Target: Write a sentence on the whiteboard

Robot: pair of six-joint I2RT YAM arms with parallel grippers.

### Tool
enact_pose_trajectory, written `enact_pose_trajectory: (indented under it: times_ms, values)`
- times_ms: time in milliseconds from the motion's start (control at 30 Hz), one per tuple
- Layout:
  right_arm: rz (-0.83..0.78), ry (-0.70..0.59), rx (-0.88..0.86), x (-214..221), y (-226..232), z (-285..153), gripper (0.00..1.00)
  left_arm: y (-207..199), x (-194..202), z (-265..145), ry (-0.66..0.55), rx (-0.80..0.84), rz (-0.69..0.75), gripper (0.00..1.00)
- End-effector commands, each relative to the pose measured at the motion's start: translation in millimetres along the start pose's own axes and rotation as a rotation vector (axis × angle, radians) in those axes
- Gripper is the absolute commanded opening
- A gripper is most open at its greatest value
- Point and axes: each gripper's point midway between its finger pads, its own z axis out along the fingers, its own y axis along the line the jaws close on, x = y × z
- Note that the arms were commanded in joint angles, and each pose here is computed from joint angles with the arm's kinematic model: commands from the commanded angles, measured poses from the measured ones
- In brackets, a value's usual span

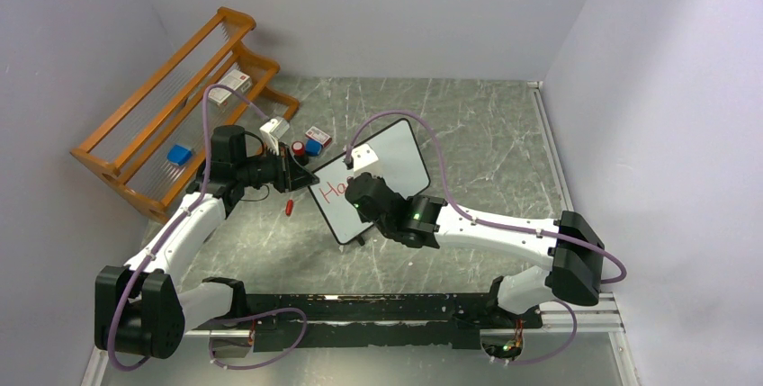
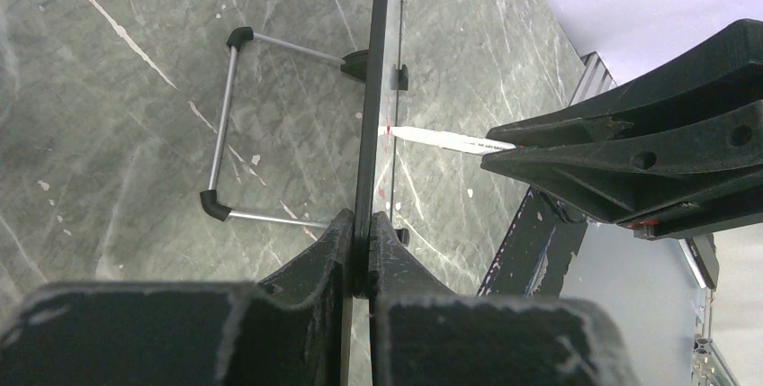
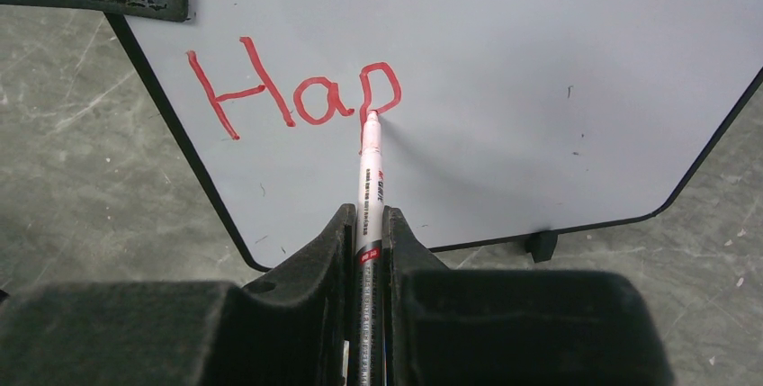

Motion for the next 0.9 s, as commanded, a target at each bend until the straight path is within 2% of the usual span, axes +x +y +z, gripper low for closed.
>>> enact_pose_trajectory:
  times_ms: [0, 367, 867]
  values:
    - [0.034, -0.027, -0.036, -10, 8, -4, 0.00, 10, 11, 2, 0.031, -0.037, -0.029, 0.05]
    - [0.039, -0.064, -0.004, -17, -6, -14, 0.00, 10, 11, 2, 0.033, -0.039, -0.030, 0.05]
    - [0.021, -0.097, 0.075, -21, -26, -5, 0.00, 11, 11, 2, 0.036, -0.044, -0.030, 0.05]
